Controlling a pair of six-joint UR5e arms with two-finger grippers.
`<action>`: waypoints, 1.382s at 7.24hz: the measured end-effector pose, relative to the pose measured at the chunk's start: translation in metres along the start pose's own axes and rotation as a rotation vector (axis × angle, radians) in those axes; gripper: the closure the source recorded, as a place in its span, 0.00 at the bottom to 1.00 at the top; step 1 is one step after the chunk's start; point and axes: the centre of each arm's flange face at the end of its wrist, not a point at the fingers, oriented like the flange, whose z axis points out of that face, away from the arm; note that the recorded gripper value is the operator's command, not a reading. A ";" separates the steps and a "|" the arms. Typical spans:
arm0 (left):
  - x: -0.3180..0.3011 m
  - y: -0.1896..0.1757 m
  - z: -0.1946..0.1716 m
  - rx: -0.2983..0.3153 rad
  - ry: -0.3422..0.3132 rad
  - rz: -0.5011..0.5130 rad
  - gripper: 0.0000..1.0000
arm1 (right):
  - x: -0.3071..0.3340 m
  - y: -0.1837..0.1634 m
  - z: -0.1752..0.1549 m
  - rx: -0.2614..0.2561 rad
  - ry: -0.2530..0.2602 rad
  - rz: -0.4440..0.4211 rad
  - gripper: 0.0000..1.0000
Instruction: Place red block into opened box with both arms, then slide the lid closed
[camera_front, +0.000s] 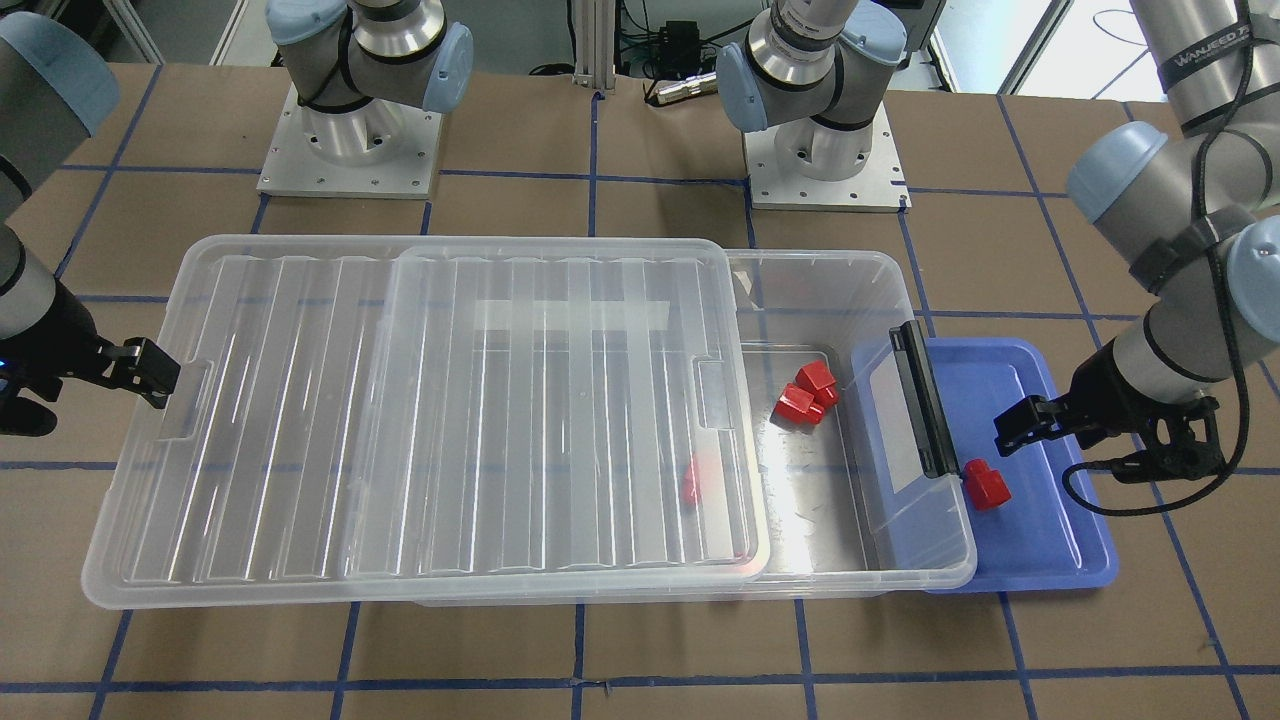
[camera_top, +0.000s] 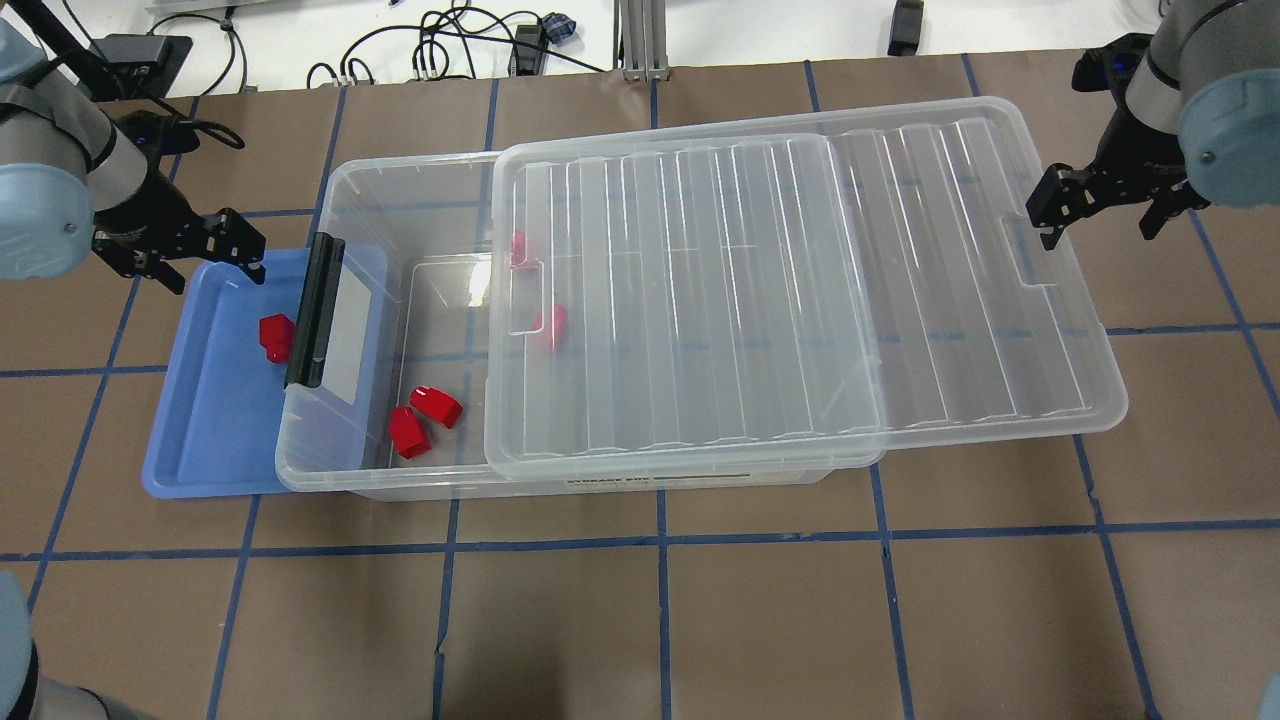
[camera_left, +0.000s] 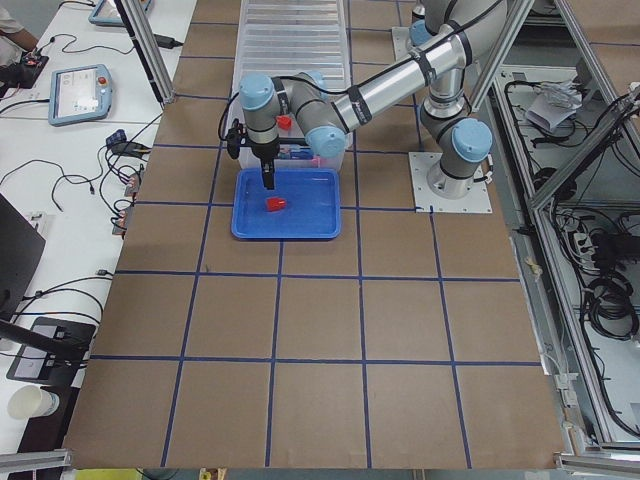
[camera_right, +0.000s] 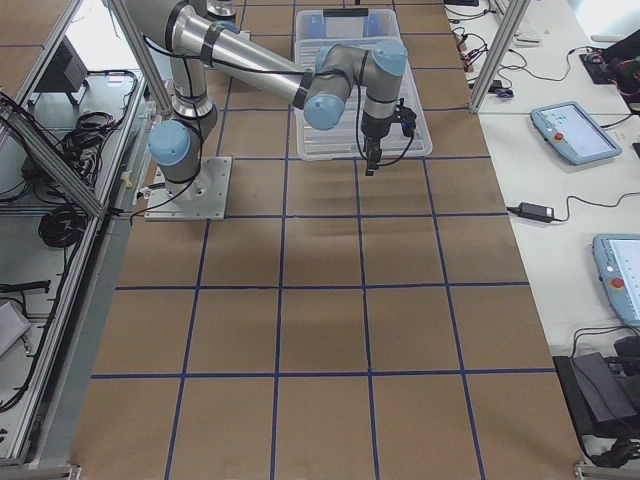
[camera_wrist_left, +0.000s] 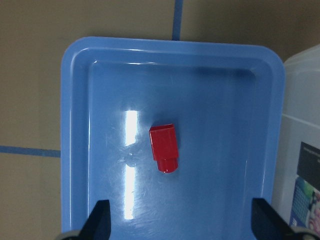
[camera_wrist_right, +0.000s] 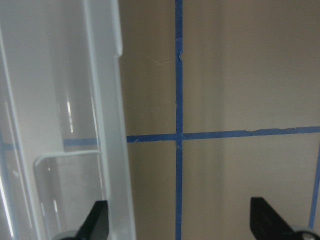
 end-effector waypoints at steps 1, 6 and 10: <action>-0.007 -0.004 0.015 -0.010 0.003 -0.009 0.00 | 0.007 0.000 0.000 0.000 0.000 -0.009 0.00; -0.011 -0.005 0.106 0.059 0.055 -0.033 0.00 | 0.017 0.001 0.003 -0.006 0.004 -0.044 0.00; -0.012 0.006 0.123 0.041 -0.004 -0.023 0.89 | 0.020 0.000 0.002 -0.002 0.021 -0.063 0.00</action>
